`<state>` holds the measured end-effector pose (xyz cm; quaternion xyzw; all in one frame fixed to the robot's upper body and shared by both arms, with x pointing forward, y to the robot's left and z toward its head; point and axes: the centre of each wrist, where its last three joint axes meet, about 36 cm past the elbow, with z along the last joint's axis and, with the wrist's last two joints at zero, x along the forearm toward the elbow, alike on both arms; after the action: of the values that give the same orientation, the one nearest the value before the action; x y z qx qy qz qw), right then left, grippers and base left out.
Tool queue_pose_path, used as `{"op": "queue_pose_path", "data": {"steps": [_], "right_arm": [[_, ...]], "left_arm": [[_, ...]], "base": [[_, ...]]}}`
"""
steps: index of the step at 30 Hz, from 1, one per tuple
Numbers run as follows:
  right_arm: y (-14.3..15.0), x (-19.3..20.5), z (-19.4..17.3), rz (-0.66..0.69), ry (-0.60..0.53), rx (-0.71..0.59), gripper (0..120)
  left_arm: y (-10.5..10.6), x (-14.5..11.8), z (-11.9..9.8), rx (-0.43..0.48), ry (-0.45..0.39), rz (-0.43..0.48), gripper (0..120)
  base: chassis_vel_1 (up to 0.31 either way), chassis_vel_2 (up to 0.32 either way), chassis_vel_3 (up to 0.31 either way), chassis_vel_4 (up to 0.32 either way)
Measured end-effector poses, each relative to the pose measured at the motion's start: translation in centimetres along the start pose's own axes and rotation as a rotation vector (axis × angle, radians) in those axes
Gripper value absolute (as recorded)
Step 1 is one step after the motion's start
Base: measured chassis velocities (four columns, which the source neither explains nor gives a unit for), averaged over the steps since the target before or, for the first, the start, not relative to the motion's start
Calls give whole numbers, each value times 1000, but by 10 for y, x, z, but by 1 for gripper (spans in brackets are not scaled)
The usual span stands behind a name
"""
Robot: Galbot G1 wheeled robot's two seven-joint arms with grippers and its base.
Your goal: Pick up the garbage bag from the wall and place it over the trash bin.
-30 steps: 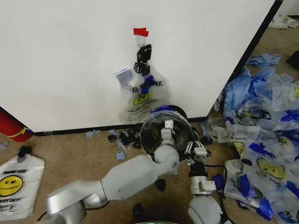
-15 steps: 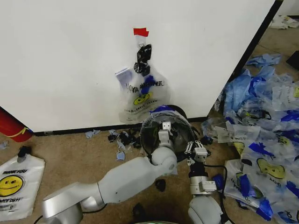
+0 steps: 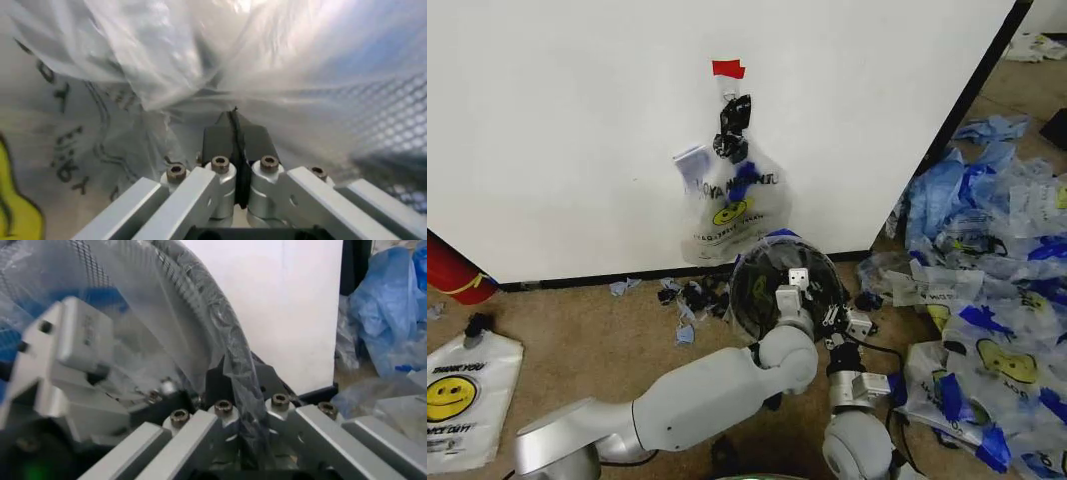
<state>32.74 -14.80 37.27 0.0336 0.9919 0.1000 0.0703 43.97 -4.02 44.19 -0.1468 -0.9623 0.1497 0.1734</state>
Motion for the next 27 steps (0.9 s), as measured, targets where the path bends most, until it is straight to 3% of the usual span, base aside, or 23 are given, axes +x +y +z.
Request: {"op": "queue_pose_path", "data": {"steps": [14, 27], "right_arm": [[-10, -7, 19, -13, -51, 121, 0], [-13, -20, 21, 41, -33, 95, 0]], "left_arm": [[6, 2, -19, -5, 6, -8, 0], [21, 21, -46, -4, 8, -1, 0]], "base": [[0, 0, 0, 0], [0, 0, 0, 0]]}}
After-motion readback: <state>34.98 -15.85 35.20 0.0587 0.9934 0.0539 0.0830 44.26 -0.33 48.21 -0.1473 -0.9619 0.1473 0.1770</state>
